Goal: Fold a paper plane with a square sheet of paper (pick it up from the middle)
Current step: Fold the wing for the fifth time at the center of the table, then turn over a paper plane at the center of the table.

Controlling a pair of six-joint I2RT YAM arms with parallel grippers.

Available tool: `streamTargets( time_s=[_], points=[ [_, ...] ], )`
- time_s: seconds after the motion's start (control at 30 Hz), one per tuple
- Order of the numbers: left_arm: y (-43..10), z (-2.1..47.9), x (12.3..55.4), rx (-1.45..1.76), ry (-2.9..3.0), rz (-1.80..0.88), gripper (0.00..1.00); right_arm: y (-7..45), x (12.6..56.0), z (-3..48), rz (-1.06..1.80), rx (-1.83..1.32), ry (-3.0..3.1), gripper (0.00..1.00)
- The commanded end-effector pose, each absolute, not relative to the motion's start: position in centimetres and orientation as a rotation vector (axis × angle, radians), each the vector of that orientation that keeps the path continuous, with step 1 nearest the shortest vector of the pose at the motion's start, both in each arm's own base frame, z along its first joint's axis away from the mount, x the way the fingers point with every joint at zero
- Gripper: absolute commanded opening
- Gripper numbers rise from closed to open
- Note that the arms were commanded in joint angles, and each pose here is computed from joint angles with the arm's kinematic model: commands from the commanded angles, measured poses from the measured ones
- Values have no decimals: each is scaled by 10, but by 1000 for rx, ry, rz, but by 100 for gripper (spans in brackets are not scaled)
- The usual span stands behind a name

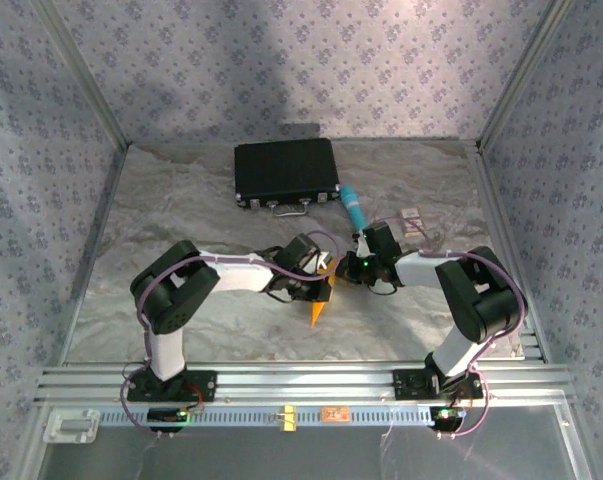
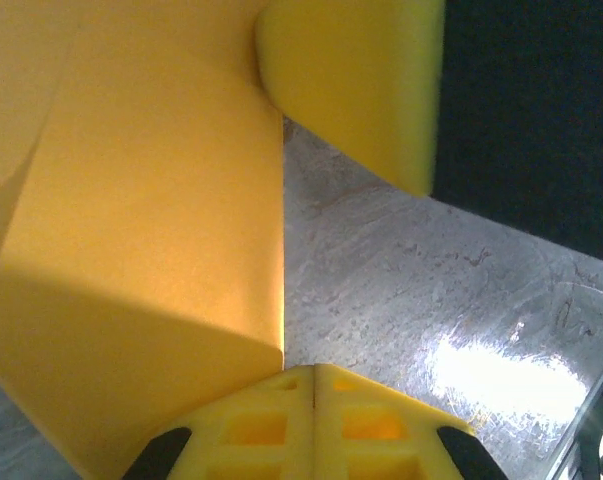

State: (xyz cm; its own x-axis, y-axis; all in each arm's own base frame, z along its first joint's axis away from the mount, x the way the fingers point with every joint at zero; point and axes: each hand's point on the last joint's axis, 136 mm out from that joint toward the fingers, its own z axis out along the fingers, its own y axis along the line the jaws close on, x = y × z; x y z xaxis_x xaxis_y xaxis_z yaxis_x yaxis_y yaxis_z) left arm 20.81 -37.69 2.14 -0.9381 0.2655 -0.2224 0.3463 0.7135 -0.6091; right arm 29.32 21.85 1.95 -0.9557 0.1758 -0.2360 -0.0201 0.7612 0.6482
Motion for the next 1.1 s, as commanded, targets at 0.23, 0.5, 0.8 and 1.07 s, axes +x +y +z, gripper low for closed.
streamTargets(
  time_s=[0.23, 0.5, 0.8, 1.07],
  points=[
    [-346, 24, 167, 568, 2874, -957, 11, 199, 280, -11, 866, 206, 2780, 2],
    [-323, 71, 197, 404, 2684, -1033, 13, 216, 284, 20, 1002, 97, 2691, 6],
    [-313, 60, 224, 219, 2725, -1144, 30, 202, 265, 40, 970, 126, 2672, 21],
    [-323, 42, 221, 240, 2795, -1163, 36, 209, 247, 37, 1021, 129, 2692, 22]
  ],
)
